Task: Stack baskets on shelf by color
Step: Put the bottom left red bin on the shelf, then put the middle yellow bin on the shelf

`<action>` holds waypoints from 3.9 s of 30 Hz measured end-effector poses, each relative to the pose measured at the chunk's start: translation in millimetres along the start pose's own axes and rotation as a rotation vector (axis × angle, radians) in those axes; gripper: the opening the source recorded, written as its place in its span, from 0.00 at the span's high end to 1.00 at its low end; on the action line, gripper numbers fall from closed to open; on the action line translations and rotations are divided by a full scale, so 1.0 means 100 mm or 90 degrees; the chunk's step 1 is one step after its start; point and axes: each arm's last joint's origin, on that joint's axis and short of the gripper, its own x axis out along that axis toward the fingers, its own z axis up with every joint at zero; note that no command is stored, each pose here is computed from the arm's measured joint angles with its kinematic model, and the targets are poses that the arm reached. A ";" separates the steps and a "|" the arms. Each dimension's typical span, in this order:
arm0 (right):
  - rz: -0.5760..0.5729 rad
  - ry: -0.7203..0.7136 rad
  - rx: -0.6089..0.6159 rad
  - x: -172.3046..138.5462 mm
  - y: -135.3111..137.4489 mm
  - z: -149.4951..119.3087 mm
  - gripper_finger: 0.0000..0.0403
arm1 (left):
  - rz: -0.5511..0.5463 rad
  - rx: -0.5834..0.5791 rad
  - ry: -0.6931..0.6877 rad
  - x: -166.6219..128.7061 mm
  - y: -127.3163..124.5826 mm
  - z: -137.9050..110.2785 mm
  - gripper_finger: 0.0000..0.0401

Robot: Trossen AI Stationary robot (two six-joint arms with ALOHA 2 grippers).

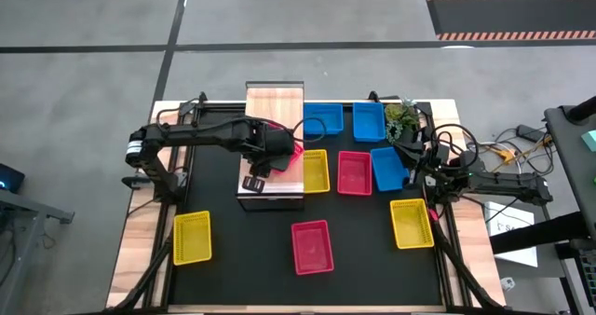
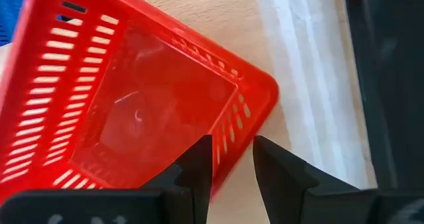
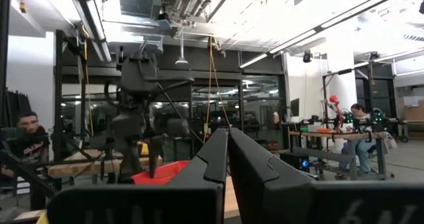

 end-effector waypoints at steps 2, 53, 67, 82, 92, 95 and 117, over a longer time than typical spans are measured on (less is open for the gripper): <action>0.000 0.000 0.000 0.00 0.00 0.00 0.98 | 0.002 -0.001 -0.004 0.07 0.00 0.01 0.77; 0.001 0.009 0.007 0.00 0.00 -0.01 0.98 | -0.062 -0.220 -0.107 0.07 -0.07 0.17 0.84; 0.001 0.009 0.009 0.00 0.00 -0.01 0.98 | -0.055 -0.206 -0.122 -0.02 -0.06 0.16 0.83; 0.079 -0.006 0.011 0.00 0.04 0.00 0.98 | -0.022 -0.170 -0.282 -0.41 -0.09 0.13 0.83; 0.096 0.007 0.011 0.07 0.06 -0.04 0.98 | 0.168 -0.004 -0.508 -0.50 -0.53 0.23 0.83; 0.077 0.001 0.002 0.12 0.06 -0.05 0.98 | 0.221 0.025 -0.571 -0.51 -0.62 0.21 0.83; 0.109 0.659 -0.231 1.36 0.25 -0.23 0.96 | 0.482 -0.010 -0.724 -0.16 -0.74 -0.72 0.83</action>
